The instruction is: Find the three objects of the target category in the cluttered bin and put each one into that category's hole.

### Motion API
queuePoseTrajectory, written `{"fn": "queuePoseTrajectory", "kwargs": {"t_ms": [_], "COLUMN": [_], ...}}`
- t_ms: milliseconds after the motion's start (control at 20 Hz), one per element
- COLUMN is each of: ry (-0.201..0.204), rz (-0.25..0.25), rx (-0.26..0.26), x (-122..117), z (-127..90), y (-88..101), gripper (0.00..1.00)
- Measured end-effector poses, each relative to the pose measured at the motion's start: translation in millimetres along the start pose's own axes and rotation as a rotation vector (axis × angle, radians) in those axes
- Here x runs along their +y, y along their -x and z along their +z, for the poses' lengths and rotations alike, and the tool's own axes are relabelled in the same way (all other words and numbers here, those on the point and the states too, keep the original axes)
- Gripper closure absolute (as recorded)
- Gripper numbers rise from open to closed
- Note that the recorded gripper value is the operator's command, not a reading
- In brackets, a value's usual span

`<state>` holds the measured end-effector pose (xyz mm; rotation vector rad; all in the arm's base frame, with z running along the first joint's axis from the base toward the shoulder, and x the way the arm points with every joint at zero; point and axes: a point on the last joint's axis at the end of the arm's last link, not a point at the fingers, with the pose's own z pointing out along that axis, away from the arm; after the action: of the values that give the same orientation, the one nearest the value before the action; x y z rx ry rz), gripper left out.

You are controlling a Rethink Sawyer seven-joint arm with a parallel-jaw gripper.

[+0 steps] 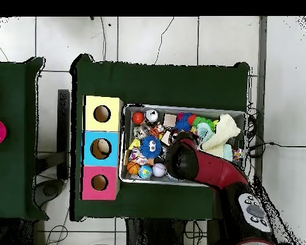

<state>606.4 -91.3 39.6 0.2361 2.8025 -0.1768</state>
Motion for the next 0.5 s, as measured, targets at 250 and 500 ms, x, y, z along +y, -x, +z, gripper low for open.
{"fn": "queuePoseTrajectory", "kwargs": {"t_ms": [250, 500], "ry": [0.007, 0.023], "rz": [-0.002, -0.001], "rx": [-0.004, 0.004], "x": [3.5, 9.3], "z": [-0.6, 4.5], "y": [2.0, -0.6], "gripper": [0.00, 0.00]}}
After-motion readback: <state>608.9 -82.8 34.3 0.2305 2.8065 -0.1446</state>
